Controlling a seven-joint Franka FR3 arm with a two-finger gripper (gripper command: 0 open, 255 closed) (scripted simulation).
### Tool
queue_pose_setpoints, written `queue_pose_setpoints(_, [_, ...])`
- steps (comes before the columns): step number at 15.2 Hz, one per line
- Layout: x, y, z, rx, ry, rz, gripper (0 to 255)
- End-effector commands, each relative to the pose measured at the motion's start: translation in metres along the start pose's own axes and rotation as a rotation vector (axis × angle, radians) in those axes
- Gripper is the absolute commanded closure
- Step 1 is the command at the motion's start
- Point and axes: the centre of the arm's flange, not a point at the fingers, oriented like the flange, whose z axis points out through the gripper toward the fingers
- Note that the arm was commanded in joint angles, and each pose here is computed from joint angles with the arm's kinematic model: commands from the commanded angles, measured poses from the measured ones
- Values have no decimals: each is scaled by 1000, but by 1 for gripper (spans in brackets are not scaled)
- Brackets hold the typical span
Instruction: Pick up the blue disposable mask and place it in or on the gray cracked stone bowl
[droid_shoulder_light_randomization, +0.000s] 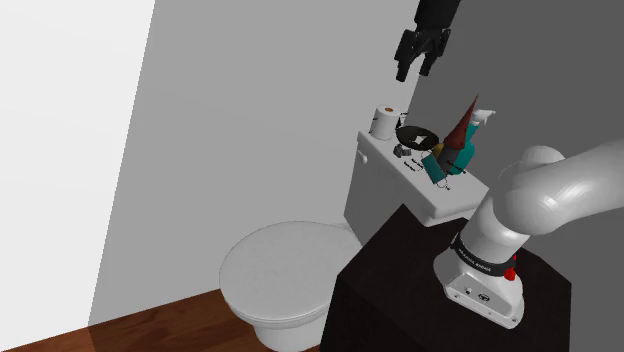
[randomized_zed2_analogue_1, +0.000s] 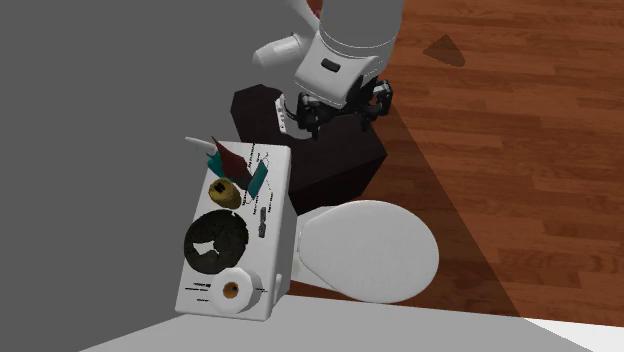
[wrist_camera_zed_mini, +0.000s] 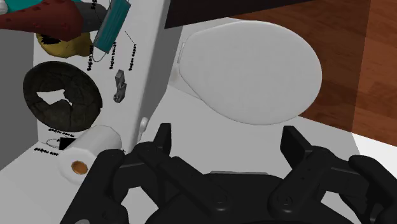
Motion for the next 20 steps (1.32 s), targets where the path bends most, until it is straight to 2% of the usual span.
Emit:
queue_pose_setpoints(1, [0,0,0,0,0,0,0])
queue_pose_setpoints(11, [33,90,96,-14,-144,160,0])
queue_pose_setpoints(20, [38,176,185,-27,-273,305,0])
